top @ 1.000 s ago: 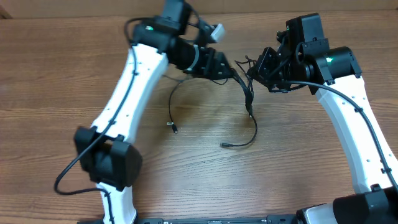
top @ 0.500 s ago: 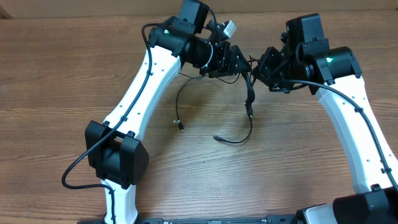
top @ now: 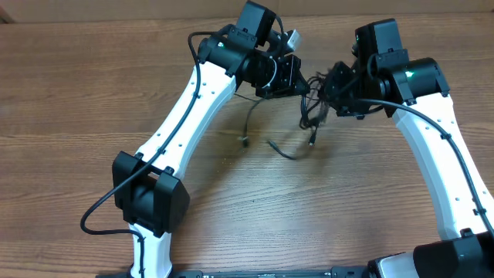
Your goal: Untangle cables
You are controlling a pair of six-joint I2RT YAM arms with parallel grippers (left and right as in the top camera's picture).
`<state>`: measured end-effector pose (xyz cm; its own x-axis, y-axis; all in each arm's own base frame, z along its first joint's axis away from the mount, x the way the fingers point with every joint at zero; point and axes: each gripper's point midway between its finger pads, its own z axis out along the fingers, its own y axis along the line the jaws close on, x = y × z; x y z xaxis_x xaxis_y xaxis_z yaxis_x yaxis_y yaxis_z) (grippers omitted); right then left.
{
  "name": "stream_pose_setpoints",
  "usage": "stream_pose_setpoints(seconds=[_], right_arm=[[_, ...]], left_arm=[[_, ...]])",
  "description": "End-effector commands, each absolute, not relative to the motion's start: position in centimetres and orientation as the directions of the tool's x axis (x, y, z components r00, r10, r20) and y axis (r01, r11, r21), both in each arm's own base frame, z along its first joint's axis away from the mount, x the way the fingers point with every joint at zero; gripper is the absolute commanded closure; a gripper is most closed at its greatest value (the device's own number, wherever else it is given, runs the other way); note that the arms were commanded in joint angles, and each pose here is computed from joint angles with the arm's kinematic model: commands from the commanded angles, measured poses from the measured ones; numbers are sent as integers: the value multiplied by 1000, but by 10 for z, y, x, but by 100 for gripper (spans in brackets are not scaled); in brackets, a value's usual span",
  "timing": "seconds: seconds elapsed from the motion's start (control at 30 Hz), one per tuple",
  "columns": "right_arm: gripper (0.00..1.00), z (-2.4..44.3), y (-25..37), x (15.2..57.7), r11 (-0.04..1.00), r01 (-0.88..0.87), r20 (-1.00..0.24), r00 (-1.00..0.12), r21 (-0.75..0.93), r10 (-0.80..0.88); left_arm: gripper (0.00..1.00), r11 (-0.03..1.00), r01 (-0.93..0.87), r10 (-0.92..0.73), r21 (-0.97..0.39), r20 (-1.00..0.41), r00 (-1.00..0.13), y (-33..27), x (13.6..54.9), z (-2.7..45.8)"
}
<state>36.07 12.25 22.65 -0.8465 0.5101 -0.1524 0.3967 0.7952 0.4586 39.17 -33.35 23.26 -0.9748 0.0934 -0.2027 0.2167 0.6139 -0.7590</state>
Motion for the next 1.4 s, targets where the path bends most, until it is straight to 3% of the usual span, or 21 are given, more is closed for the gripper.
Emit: stream_pose_setpoints(seconds=[0.0, 0.27, 0.63, 0.8, 0.9, 1.0, 1.13, 1.37], right_arm=[[96, 221, 101, 358, 815, 440, -190, -825, 377, 533], [96, 207, 75, 343, 850, 479, -208, -829, 219, 520], [96, 168, 74, 339, 855, 488, -168, -841, 175, 514], [96, 163, 112, 346, 899, 279, -142, -929, 337, 341], [96, 176, 144, 350, 863, 167, -144, -954, 478, 264], [96, 190, 168, 353, 804, 102, -143, -964, 585, 226], [96, 214, 197, 361, 693, 42, -146, -967, 720, 211], [96, 224, 200, 376, 621, 175, -72, -933, 764, 352]], left_arm=[[96, 624, 251, 45, -740, -287, -957, -309, 413, 251], [96, 623, 341, -36, -704, -461, -887, -254, 430, 314], [96, 634, 380, -137, -673, -582, -802, -193, 419, 380], [96, 644, 388, -126, -660, -591, -797, -190, 414, 383], [96, 650, 382, -82, -657, -561, -824, -195, 406, 368], [86, 657, 377, -42, -653, -530, -847, -199, 399, 355], [67, 665, 380, 34, -643, -482, -875, -205, 389, 332], [57, 660, 361, 134, -659, -369, -920, -230, 384, 285]])
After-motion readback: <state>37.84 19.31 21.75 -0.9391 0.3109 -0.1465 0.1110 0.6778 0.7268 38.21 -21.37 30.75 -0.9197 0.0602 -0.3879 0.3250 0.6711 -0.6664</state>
